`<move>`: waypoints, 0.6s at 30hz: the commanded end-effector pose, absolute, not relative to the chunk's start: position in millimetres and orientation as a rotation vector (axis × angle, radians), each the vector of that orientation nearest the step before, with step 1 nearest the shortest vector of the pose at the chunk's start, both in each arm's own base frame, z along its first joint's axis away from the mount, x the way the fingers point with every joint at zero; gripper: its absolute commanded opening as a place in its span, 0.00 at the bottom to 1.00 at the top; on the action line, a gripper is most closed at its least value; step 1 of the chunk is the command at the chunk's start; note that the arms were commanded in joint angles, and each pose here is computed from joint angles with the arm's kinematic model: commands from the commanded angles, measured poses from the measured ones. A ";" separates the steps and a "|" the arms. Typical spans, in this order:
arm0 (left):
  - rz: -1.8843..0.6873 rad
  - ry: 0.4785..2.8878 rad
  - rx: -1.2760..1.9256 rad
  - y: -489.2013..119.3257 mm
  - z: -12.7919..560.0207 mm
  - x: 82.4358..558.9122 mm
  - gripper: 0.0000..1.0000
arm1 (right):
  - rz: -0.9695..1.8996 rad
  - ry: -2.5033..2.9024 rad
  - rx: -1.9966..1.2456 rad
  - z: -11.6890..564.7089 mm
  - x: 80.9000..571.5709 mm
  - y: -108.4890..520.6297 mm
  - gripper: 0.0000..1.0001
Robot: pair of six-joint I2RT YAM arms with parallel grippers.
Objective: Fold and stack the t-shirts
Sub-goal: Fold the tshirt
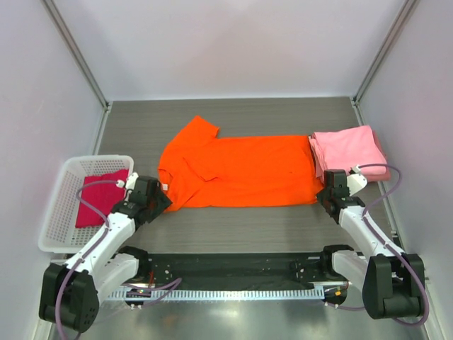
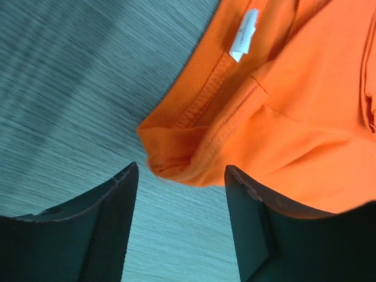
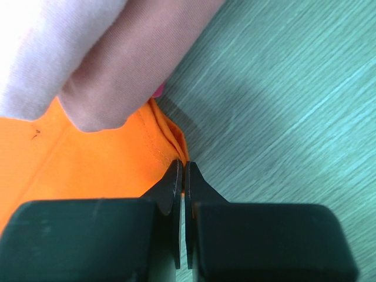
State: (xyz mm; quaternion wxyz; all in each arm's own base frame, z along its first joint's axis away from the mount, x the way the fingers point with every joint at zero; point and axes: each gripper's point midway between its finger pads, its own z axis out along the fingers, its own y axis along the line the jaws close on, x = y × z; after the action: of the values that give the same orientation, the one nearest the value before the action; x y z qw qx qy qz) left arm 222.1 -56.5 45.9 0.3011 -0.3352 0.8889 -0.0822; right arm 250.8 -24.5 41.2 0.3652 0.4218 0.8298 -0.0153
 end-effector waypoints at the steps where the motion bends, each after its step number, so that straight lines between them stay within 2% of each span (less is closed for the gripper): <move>1: -0.189 2.295 -0.928 -51.2 44.2 233.6 0.59 | -0.012 2.053 1.076 53.9 262.8 -27.8 0.01; 4: -0.154 2.286 -0.955 -47.0 36.6 235.9 0.51 | -0.004 2.047 1.075 53.1 263.3 -27.2 0.01; 7: -0.150 2.265 -0.982 -45.8 31.5 239.8 0.37 | -0.005 2.058 1.071 51.6 262.6 -26.5 0.01; 8: -0.130 2.244 -0.998 -42.0 31.8 241.3 0.25 | -0.003 2.056 1.070 52.1 263.0 -26.7 0.01; 11: -0.067 2.205 -1.020 -30.9 34.3 241.3 0.11 | -0.005 2.046 1.072 53.3 262.6 -27.7 0.01; 14: 0.008 2.174 -1.027 -18.3 46.7 238.4 0.07 | -0.025 2.030 1.080 55.3 260.1 -31.5 0.01; 18: 0.078 2.140 -1.047 -3.3 59.2 234.6 0.07 | -0.043 2.005 1.101 57.0 255.8 -35.7 0.01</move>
State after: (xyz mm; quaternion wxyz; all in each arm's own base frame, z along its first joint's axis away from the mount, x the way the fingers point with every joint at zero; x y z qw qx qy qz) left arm 228.9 -26.3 36.3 0.3322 -0.3879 0.8597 -0.0108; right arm 253.6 -23.9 48.3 0.3882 0.4222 0.8192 -0.0006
